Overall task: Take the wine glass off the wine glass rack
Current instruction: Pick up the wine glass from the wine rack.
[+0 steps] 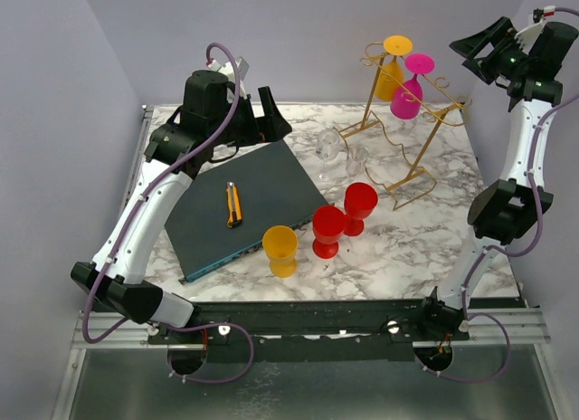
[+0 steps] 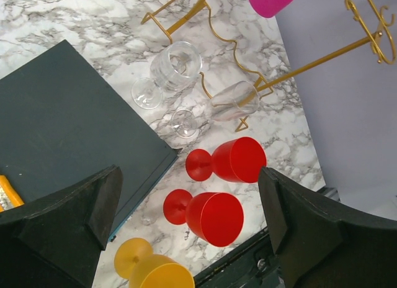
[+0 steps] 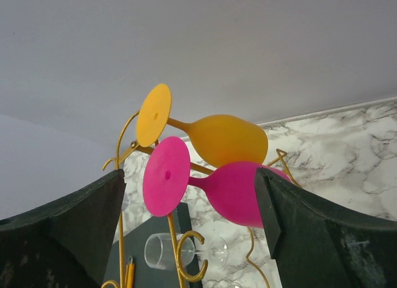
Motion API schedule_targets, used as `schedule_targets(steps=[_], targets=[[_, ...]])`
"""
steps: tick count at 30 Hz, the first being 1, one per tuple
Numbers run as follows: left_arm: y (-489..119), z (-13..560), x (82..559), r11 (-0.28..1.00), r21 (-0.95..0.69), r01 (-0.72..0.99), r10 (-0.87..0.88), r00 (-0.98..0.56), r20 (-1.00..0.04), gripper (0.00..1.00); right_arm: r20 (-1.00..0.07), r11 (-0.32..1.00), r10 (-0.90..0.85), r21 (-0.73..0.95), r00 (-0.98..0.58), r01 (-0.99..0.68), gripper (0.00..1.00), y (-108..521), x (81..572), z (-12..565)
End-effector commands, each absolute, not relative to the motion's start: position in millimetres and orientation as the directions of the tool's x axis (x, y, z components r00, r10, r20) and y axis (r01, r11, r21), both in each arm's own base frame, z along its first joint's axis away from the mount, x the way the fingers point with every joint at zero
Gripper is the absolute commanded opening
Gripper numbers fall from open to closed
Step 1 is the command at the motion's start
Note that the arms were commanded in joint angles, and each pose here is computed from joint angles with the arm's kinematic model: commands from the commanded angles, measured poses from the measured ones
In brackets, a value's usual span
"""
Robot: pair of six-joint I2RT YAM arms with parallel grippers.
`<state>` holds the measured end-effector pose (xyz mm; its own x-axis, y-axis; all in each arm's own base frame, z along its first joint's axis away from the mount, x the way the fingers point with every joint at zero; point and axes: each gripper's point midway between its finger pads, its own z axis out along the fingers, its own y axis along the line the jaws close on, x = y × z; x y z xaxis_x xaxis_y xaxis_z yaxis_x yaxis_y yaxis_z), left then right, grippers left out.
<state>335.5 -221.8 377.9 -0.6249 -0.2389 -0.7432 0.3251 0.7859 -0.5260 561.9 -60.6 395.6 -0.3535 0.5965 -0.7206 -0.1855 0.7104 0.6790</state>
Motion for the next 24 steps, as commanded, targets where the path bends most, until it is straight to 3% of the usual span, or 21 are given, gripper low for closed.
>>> schedule_targets(steps=[1,6,15,24], targets=[[-232,389,323,0.734,-0.562,0.382,-0.232,-0.636,-0.736,0.99,-0.750,0.679,0.532,0.656,-0.394,-0.331,0.89,-47,563,397],[-233,395,323,0.729,-0.560,0.394,-0.230,-0.629,-0.742,0.99,-0.718,0.619,0.534,0.692,-0.446,-0.372,0.80,-42,573,377],[-236,391,326,0.730,-0.561,0.390,-0.225,-0.639,-0.736,0.99,-0.673,0.508,0.539,0.739,-0.506,-0.442,0.72,-30,576,374],[-239,392,326,0.727,-0.563,0.393,-0.224,-0.640,-0.735,0.99,-0.656,0.480,0.520,0.754,-0.547,-0.448,0.60,-10,580,363]])
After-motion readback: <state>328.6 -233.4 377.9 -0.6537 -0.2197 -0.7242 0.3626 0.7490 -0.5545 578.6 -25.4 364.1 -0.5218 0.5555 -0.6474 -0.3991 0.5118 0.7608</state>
